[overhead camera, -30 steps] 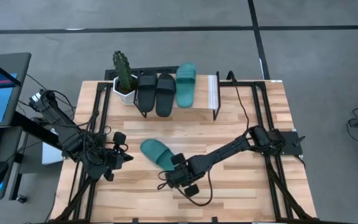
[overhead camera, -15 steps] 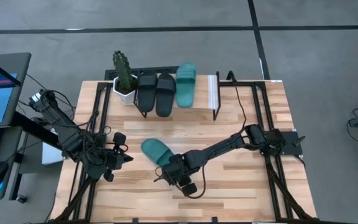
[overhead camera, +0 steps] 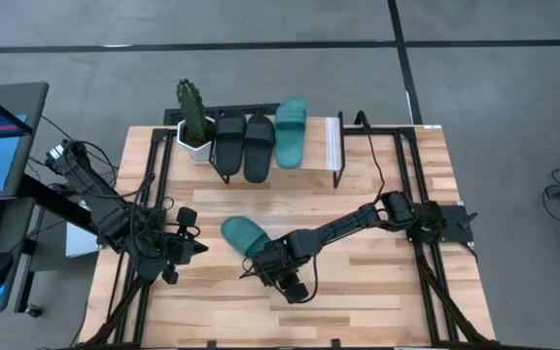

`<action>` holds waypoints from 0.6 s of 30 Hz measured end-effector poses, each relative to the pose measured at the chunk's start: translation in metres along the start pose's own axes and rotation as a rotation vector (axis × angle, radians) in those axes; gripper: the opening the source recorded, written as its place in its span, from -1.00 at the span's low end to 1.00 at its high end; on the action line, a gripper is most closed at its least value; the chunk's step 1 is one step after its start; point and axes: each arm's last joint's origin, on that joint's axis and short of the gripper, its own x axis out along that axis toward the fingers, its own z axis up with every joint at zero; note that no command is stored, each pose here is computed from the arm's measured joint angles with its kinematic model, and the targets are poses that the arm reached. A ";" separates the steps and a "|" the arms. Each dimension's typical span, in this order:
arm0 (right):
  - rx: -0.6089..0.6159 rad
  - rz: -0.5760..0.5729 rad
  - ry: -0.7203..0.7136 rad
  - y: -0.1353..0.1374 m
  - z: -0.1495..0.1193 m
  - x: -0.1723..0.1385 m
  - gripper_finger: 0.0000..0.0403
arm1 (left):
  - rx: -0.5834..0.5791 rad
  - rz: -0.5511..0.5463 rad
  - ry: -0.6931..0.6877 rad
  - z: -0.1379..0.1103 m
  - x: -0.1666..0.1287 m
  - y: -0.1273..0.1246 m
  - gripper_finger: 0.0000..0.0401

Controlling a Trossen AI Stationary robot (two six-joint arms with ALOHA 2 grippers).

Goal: Pick and place slides into the shelf
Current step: Put the green slide on the shelf

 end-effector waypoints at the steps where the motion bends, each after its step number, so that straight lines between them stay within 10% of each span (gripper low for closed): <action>1: -0.006 -0.001 0.005 -0.001 -0.001 0.000 -0.42 | -0.003 0.000 0.000 0.000 0.000 0.000 -0.99; 18: -0.019 -0.303 0.050 0.003 0.000 0.002 -0.45 | -0.029 -0.024 0.004 0.000 0.000 -0.001 -0.99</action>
